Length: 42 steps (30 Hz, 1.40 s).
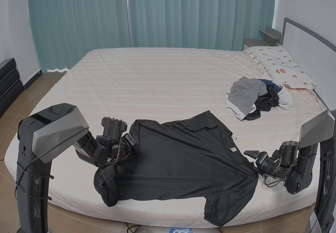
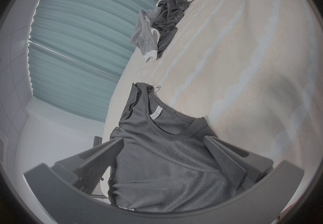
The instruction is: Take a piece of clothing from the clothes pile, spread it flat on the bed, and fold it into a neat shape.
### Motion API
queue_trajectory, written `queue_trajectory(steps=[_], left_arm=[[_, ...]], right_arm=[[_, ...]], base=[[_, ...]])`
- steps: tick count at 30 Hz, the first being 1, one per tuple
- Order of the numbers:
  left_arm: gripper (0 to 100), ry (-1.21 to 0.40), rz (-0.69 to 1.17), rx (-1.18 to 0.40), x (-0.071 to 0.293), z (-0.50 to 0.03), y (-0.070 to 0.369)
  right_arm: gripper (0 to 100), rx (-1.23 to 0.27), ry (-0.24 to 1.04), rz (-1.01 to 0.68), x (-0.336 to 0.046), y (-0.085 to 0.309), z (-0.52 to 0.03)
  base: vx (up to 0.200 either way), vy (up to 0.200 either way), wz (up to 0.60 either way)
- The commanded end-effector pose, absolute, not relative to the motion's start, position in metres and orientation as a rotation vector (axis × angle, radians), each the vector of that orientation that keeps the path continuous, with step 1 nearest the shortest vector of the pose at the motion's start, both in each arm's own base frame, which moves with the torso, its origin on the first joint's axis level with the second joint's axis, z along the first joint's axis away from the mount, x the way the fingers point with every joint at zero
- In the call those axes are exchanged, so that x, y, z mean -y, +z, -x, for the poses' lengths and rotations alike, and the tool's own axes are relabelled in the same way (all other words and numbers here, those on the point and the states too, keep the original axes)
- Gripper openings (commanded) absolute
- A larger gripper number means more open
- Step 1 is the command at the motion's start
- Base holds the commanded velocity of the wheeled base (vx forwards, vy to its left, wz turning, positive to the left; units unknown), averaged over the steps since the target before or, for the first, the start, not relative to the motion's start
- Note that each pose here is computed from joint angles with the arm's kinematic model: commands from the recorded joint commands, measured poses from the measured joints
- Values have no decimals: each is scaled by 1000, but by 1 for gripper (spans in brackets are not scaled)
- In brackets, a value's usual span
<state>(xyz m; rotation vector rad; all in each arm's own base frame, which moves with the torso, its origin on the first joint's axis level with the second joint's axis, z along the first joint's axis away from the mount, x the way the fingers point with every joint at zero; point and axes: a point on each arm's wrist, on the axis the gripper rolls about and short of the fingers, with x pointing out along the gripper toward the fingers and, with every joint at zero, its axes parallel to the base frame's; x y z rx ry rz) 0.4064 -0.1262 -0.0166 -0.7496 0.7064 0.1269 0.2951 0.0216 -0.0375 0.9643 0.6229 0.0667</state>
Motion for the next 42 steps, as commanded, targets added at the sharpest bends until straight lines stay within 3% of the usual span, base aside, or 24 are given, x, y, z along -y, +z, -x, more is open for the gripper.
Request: queue_trajectory(steps=[1,13,20,25,30,42], left_arm=[[0,145,772,-647,113,-415,-10],[0,230,829,-431,43,-459,6],[0,303,848,-355,37,-478,0],[0,278,869,-248,26,-499,35],[0,308,863,-258,19,-522,44],[0,380,806,-248,-4,-550,-10]], right_arm=[[100,-622,71,-959,-22,-38,-294],[100,-633,77,-934,-23,-41,-294],[100,-634,77,-935,-24,-41,-293],[100,-638,75,-935,-24,-41,-292],[100,-641,72,-934,-24,-41,-291],[100,-641,72,-934,-24,-41,-292]], base=[[0,0,0],[0,0,0],[0,0,0],[0,0,0],[0,0,0],[0,0,0]])
